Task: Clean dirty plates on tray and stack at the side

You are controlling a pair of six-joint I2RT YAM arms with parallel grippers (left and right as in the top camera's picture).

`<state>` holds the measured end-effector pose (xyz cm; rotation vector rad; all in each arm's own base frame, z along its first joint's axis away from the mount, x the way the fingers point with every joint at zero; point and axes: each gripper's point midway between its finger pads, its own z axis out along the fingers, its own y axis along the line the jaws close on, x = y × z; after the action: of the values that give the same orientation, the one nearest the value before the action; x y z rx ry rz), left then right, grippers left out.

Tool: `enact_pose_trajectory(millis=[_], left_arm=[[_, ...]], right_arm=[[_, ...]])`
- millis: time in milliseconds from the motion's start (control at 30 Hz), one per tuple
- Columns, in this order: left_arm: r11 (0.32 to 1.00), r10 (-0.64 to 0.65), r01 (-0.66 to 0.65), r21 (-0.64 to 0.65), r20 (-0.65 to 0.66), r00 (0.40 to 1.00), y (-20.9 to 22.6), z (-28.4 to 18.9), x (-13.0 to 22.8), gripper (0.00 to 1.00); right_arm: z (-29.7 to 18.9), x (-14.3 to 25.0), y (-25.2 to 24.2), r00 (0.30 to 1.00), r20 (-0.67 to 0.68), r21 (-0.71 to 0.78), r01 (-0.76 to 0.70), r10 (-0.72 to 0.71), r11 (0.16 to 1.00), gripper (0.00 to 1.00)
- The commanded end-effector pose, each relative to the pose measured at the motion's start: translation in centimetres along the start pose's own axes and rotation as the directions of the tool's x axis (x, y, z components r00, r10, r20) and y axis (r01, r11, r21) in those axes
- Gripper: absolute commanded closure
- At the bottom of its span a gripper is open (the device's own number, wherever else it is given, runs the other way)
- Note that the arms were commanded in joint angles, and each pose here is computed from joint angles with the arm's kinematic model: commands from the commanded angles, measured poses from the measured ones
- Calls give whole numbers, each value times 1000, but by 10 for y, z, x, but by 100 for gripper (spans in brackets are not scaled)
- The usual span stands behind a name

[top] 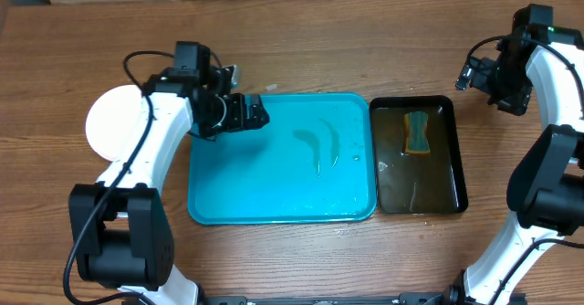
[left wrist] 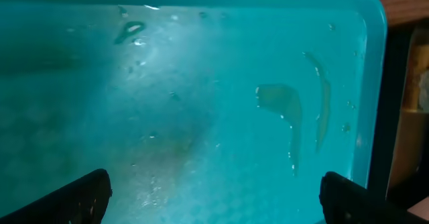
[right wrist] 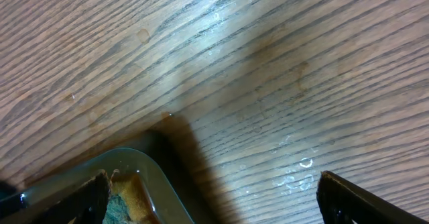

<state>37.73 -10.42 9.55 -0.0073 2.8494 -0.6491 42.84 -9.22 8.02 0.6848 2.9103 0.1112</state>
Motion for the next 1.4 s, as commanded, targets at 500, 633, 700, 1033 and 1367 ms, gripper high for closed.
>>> enact_pose_trajectory(millis=[500, 633, 700, 1033, 1367], left_arm=[[1000, 20, -20, -3, 23, 1000, -8, -7, -1, 0], [1000, 20, -20, -3, 23, 1000, -8, -7, -1, 0], [1000, 20, -20, -3, 23, 1000, -8, -7, -1, 0], [1000, 20, -20, -3, 23, 1000, -8, -7, -1, 0], [1000, 20, -20, -3, 23, 1000, -8, -7, -1, 0]], right_arm=[[-11, -8, 3, 999, 35, -15, 2, -2, 1000, 0], [-12, -6, 10, 999, 37, -17, 17, -17, 1000, 0], [-19, -5, 20, 998, 53, -24, 41, -39, 999, 0], [-169, 61, 156, 868, 377, -147, 401, -324, 904, 0], [-365, 171, 177, 455, 815, -90, 711, -358, 698, 0]])
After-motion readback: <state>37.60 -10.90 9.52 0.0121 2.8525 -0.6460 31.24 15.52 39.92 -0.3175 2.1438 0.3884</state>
